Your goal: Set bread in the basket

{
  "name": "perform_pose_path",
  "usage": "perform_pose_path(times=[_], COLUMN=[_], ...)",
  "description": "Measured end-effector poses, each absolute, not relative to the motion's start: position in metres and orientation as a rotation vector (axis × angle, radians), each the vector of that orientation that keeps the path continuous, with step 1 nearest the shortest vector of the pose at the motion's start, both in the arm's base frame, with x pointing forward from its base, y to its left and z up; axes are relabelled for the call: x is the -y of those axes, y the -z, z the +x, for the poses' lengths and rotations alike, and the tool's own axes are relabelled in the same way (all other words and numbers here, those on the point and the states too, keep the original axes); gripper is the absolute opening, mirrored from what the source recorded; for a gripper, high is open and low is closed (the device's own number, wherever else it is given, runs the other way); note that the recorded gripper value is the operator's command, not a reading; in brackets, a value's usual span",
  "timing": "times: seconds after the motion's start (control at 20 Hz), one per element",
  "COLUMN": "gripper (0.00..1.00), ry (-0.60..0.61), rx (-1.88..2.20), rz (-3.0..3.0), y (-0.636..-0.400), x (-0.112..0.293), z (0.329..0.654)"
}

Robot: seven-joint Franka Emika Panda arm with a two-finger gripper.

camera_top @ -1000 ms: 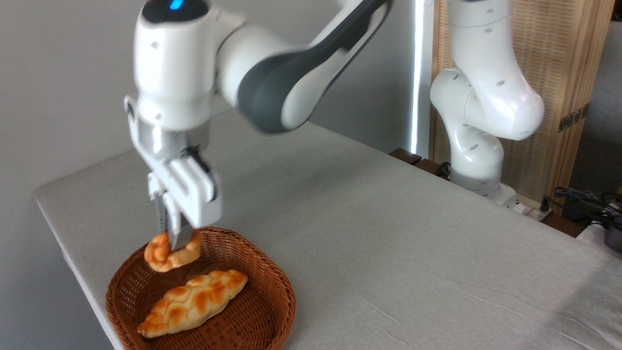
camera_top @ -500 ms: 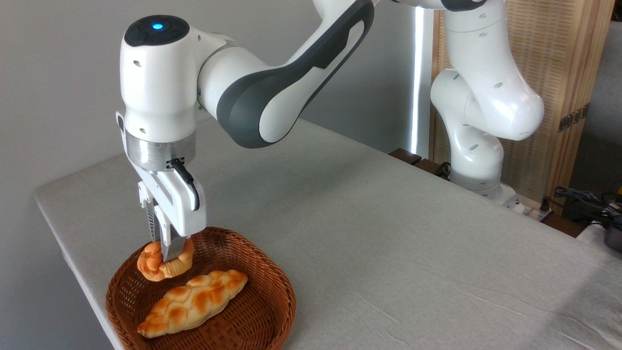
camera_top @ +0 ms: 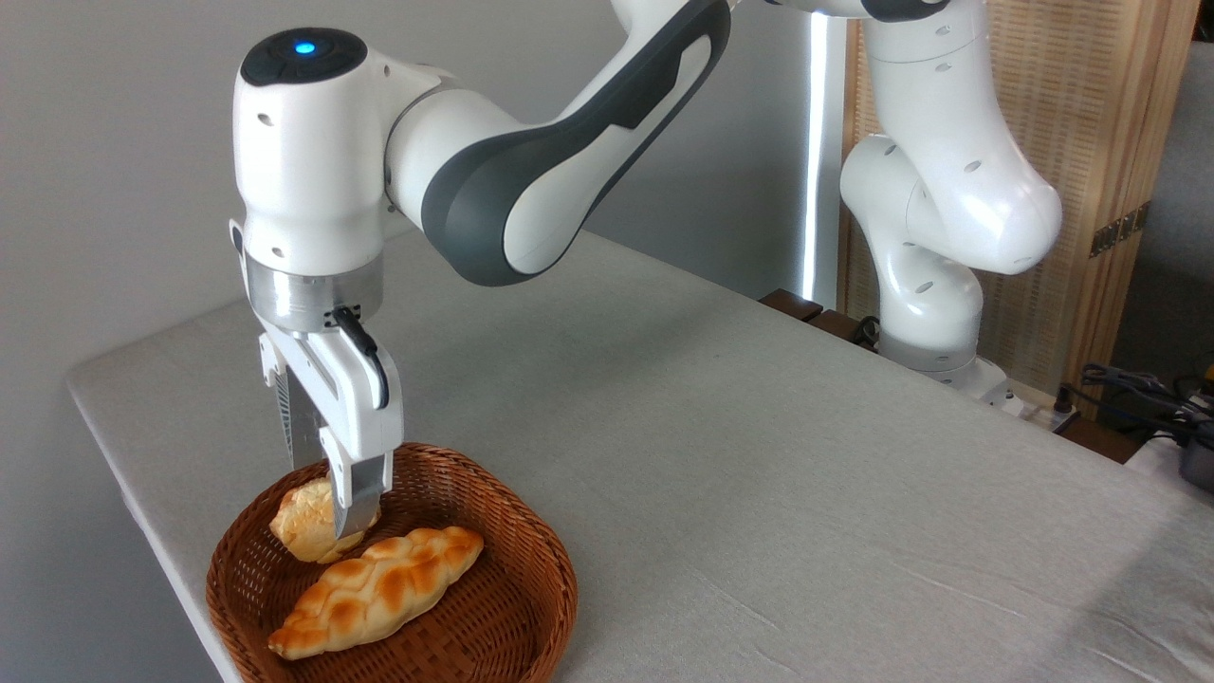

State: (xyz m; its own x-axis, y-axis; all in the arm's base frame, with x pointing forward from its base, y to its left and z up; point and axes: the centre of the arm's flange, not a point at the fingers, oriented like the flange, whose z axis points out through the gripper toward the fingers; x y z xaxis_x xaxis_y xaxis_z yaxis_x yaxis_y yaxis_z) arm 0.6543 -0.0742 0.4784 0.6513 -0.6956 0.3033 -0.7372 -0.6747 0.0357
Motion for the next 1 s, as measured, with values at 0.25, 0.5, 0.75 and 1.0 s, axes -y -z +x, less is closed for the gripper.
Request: perform_pose_path(times=[0.25, 0.5, 0.75, 1.0], gripper=[1.0, 1.0, 1.0, 1.0], ry=[-0.357, -0.142, -0.044, -0.059], rx=[1.121, 1.165, 1.118, 1.11], rz=[2.713, 2.841, 2.911, 2.919], y=[-0.558, -0.605, -0.593, -0.598], x=[0.021, 0.027, 0.036, 0.0], z=[0.617, 0.565, 0.562, 0.561])
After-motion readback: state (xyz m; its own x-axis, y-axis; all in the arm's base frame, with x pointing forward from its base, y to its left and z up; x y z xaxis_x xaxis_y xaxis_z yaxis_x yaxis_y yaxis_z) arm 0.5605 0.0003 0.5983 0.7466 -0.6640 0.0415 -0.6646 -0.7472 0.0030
